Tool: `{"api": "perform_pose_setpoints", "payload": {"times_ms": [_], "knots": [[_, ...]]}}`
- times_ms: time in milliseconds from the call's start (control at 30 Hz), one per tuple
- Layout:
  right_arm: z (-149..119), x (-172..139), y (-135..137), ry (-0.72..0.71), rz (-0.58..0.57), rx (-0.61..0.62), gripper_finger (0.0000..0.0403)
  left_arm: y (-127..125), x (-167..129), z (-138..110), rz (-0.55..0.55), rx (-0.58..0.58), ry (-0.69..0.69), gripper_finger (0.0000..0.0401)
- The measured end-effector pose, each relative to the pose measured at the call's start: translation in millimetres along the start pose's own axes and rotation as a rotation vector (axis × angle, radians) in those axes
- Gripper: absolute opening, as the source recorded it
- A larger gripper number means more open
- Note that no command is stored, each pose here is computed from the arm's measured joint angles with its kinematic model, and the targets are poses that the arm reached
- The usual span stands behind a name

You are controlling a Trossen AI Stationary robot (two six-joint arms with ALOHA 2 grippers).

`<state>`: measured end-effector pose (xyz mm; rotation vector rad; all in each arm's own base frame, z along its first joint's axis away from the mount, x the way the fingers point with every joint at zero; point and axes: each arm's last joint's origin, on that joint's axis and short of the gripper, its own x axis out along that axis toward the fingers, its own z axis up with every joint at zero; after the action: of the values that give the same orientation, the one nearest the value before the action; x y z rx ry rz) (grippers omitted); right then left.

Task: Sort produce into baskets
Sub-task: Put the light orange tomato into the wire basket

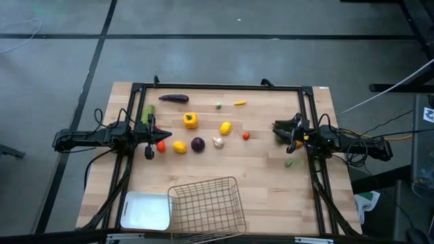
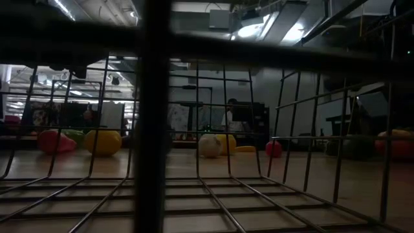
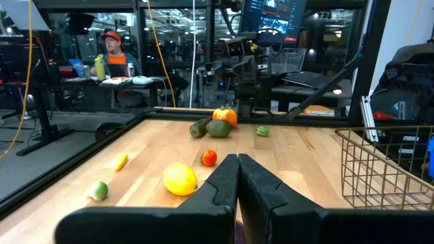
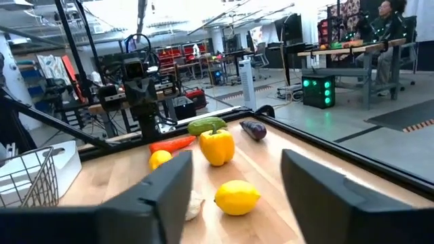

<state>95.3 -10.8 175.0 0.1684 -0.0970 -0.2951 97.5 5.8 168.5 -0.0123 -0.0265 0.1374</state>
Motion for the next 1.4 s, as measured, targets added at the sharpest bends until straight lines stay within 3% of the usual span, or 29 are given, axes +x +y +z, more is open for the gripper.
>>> {"api": "perform_pose_setpoints", "payload": {"times_ms": [167,333,533,967,1233,1400], "knots": [[0.0,0.0,0.0,0.0,0.0,0.001,0.0287,0.0,0.0,0.0,-0.001,0.0,0.0,0.0005],[5.3,-1.0,0.6,-0.001,0.0,0.002,0.0309,0.0,0.0,0.0,0.0,-0.046,0.0,0.0005],[20.9,-5.3,1.7,0.023,-0.013,0.0,0.0312,0.1,0.0,1.3,0.002,-0.115,-0.013,0.0005],[45.2,-18.7,-1.1,0.21,-0.183,0.187,0.0312,0.2,0.0,1.7,0.005,-0.115,-0.018,0.0005],[60.4,-4.6,4.9,0.336,-0.235,0.149,0.0312,0.2,0.0,1.8,0.006,-0.115,-0.02,0.0005],[73.2,6.6,9.5,0.498,-0.308,0.076,0.0312,0.2,0.0,1.3,0.006,-0.114,-0.014,0.0005]]}}
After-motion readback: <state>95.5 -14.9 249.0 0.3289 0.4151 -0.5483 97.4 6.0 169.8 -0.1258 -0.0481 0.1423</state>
